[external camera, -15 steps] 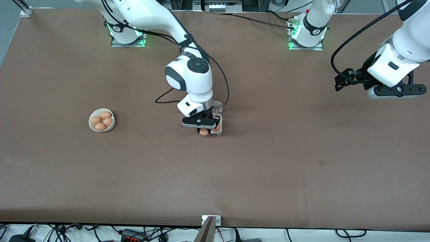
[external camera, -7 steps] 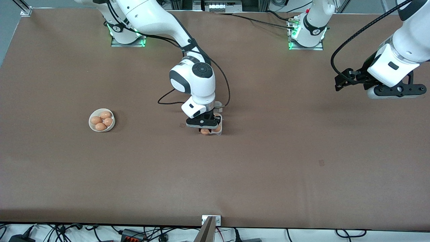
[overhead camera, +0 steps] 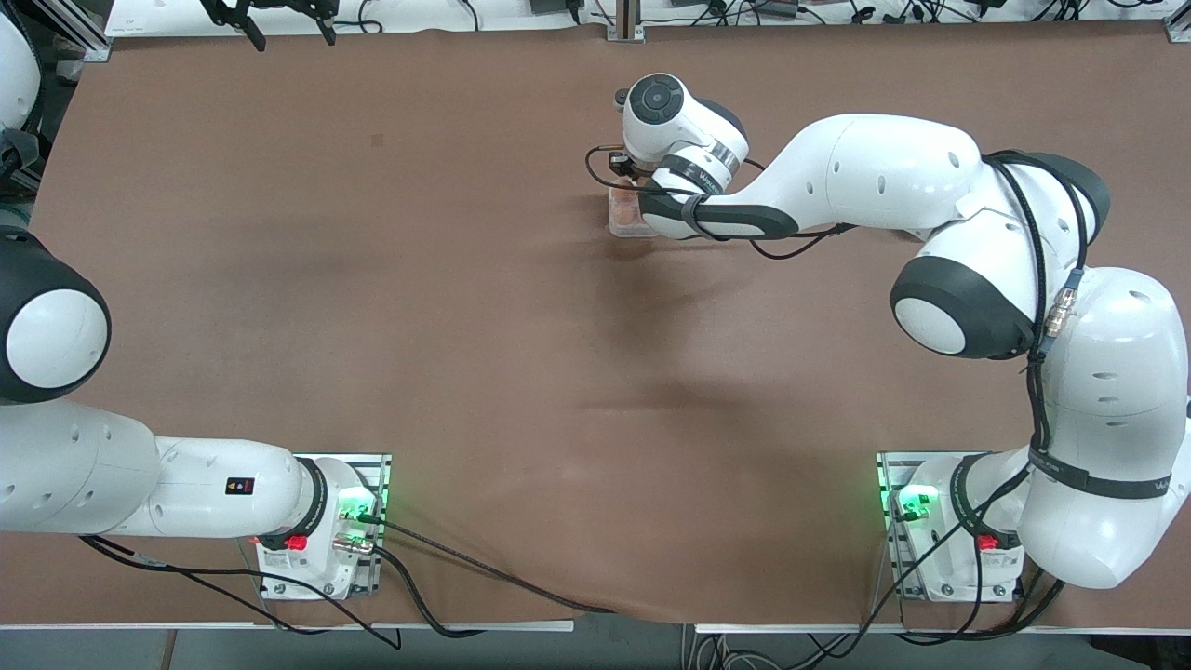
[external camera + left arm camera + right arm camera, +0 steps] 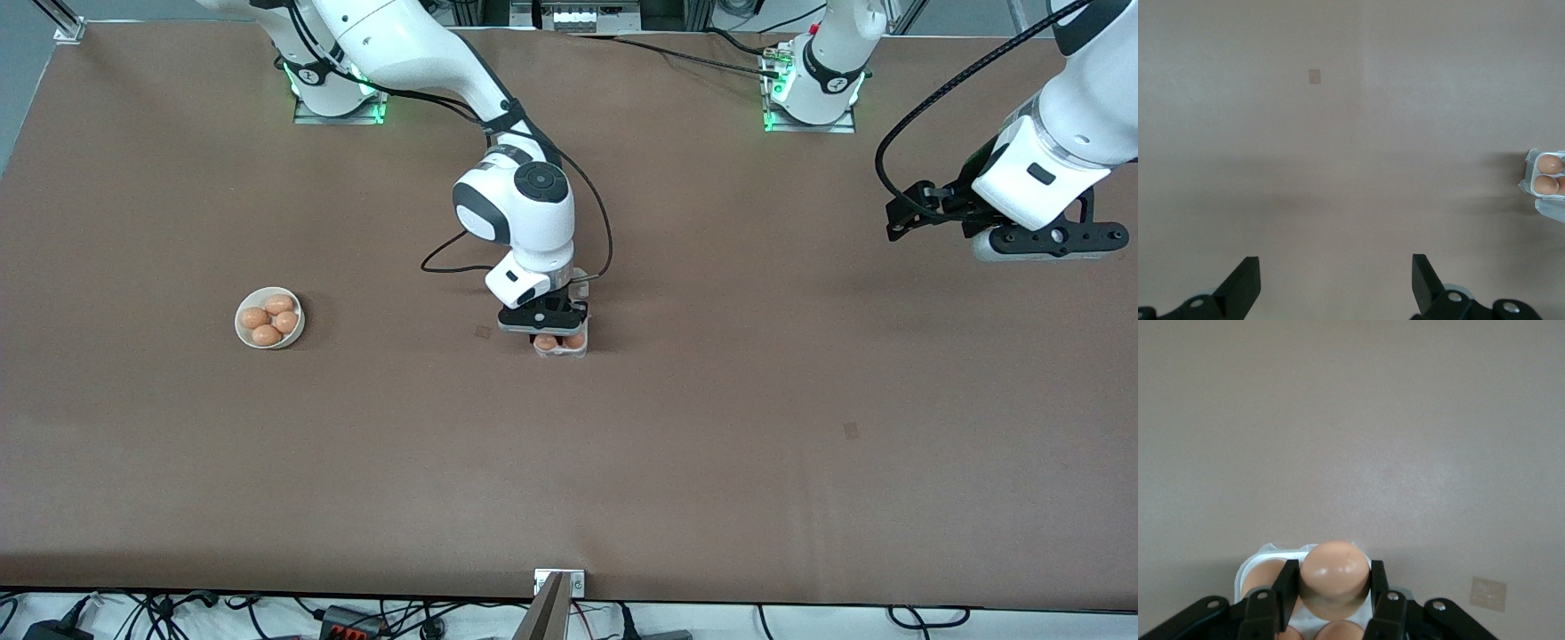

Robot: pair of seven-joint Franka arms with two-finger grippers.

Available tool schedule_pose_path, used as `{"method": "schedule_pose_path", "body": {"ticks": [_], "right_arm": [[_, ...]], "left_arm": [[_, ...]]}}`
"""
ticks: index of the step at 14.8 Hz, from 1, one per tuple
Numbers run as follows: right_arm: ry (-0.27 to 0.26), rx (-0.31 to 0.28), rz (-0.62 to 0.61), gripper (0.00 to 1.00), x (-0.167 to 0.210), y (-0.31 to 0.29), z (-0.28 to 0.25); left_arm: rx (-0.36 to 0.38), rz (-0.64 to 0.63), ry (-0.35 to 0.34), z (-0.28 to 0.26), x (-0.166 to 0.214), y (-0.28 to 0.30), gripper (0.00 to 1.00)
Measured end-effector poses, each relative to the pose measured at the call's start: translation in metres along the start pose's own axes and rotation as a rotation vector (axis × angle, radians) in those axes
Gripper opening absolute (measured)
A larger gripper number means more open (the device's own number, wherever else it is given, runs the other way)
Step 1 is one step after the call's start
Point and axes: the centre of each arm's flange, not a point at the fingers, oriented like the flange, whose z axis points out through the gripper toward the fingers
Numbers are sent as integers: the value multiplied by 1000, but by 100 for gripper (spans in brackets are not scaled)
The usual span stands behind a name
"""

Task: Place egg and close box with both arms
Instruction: 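Lower the egg into the empty slot and open the right gripper, then raise the right gripper and draw it back away from the box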

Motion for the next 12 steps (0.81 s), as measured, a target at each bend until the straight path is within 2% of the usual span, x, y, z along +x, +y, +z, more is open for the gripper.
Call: {"method": "schedule_pose_path", "body": {"ticks": [4,5,10,12], "right_arm": [[-11,-10,-6,48,-6,2,5],[-11,-10,-6,52,-6,2,5],[1,-6,2,98,0,3,1],[12,1,8,100,7,3,-6]], "left_arm": [[0,0,0,0,0,0,100],[0,1,0,0,0,0,100],[0,1,0,0,0,1,100],[0,1,0,0,0,1,100]]}}
